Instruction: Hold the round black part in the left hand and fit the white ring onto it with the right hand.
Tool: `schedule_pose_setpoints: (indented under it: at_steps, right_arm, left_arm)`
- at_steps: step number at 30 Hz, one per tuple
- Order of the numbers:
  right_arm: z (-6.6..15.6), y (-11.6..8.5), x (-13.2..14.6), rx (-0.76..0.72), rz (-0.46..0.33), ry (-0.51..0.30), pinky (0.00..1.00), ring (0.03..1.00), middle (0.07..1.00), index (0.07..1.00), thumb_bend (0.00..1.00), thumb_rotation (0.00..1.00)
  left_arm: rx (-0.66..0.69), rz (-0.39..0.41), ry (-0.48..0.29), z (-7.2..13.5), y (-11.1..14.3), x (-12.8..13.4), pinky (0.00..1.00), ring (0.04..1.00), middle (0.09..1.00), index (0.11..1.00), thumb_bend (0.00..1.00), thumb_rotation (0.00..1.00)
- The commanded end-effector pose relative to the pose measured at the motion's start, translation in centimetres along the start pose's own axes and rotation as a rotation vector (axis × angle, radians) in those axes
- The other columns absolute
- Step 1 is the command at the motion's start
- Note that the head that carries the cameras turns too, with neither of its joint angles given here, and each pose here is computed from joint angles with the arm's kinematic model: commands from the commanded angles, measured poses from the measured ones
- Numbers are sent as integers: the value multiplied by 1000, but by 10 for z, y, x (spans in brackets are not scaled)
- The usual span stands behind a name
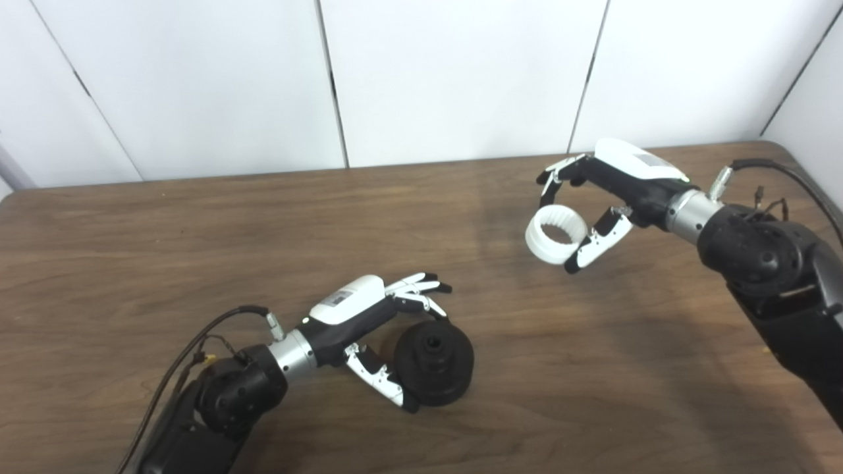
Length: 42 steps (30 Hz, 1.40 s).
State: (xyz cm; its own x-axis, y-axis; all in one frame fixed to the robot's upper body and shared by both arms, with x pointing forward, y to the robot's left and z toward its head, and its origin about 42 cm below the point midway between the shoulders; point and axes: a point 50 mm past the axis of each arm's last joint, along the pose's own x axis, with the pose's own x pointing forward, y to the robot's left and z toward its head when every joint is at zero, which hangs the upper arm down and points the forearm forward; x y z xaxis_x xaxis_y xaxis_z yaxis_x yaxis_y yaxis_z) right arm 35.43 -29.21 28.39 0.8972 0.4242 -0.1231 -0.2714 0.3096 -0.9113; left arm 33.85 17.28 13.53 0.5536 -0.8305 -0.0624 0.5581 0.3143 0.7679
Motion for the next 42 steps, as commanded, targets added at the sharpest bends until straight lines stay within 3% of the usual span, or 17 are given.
schedule_pose_setpoints:
  at_steps: [1,10,42]
  right_arm:
    - [13,-24,-5,-28,-59,-51,790,853,816,482,523,132]
    - [37,-17,-13,-32,-29,-132,736,836,806,481,525,133]
    - [97,42,3,45,106,-301,840,872,824,481,522,142]
  left_arm:
    - [0,-47,43,-7,-5,3,808,985,933,487,521,75]
    - [1,-48,47,-5,-7,7,807,990,939,487,520,76]
    - [-8,-57,37,-3,-14,15,840,997,942,487,520,77]
